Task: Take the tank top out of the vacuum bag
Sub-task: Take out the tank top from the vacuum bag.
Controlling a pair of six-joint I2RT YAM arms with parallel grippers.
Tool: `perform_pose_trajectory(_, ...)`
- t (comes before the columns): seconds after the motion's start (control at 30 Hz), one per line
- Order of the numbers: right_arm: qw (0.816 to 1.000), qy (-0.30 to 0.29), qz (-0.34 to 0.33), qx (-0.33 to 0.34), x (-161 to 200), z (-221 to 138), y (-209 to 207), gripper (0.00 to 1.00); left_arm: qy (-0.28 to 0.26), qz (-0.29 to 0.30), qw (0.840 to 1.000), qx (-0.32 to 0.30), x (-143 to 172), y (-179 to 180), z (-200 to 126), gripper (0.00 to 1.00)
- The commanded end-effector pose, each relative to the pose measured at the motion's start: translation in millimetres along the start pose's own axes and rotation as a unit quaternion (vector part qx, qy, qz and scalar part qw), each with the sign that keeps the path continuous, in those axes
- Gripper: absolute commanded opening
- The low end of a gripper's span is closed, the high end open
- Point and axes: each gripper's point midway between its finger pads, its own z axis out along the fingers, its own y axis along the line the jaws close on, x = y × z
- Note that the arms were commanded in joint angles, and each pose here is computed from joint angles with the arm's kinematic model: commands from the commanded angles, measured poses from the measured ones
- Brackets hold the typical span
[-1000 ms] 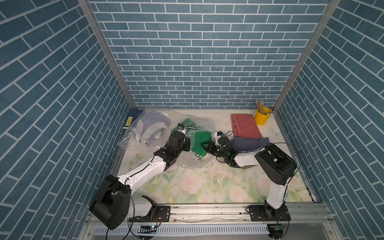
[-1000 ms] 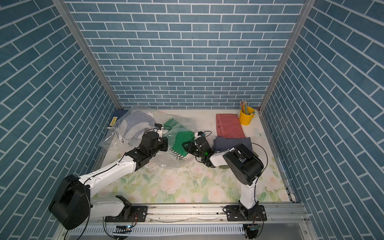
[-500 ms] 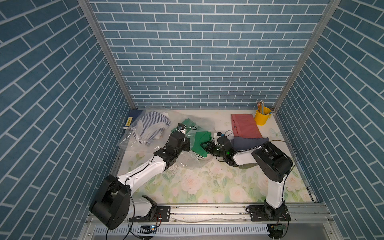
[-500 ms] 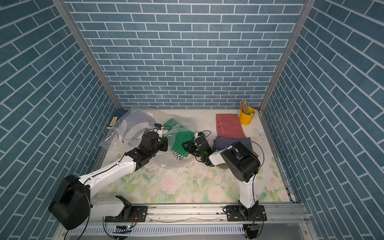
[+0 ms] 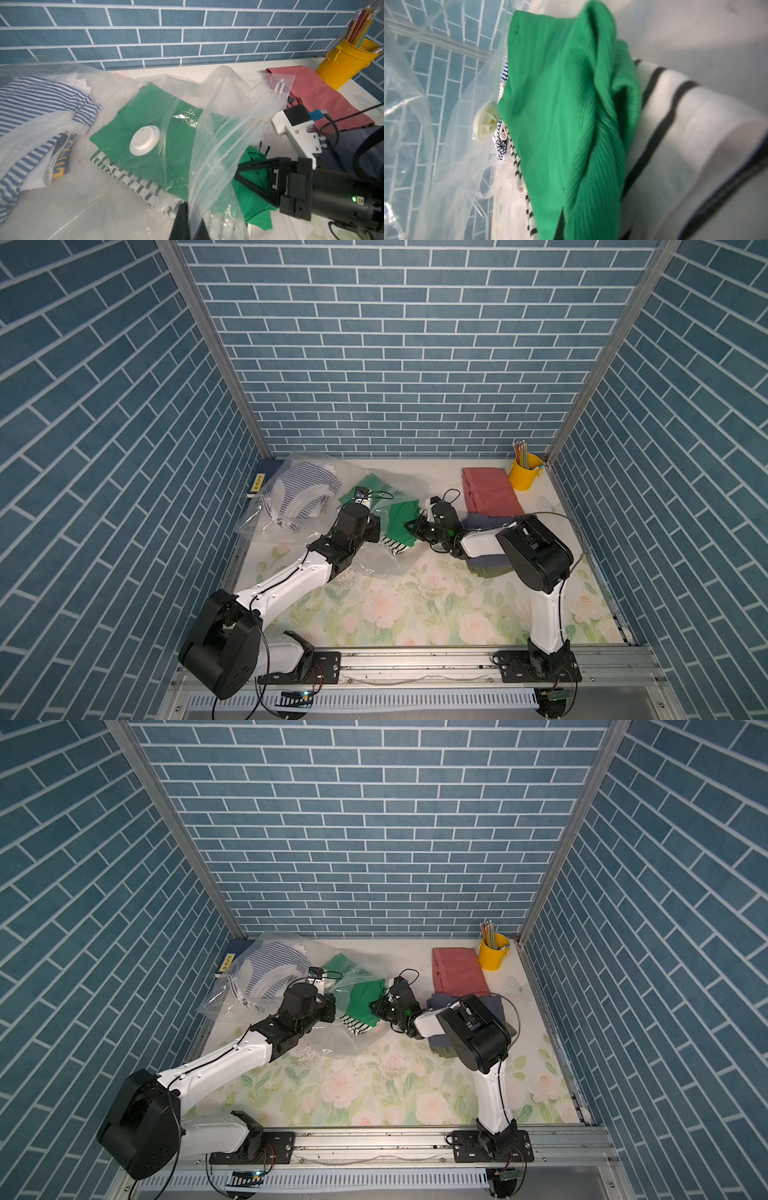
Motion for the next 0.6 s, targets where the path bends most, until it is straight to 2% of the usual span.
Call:
perform_pose_trajectory(0.0,0.998,-0.01,-0.057,-0.029,-18.4,-16.7,39.8,0.0,-0.01,-0.001,1.0,-0.005,-8.0,3.1,0.1,0.0)
perform_pose_trajectory(0.2,0.995,-0.031,-0.082,-0.047,-32.3,-45.0,70.5,0.0,-0.011,-0.001,1.0,-0.005,-8.7,3.1,-0.1,0.0)
perform_pose_trajectory(0.3,0.994,-0.028,-0.091,-0.051,-31.7,-50.9,75.8,0.06,-0.01,-0.002,1.0,-0.003,-8.6,2.1,-0.2,0.0)
perform_pose_trajectory(0.37,0.994,-0.024,-0.095,-0.051,-30.0,-53.7,77.3,0.0,-0.01,-0.002,1.0,-0.002,-8.4,2.0,-0.1,0.0)
perform_pose_trajectory(0.57,0.993,-0.033,-0.097,-0.054,-28.9,-72.0,81.7,0.0,-0.012,-0.002,1.0,-0.005,-9.5,3.1,-1.0,0.0)
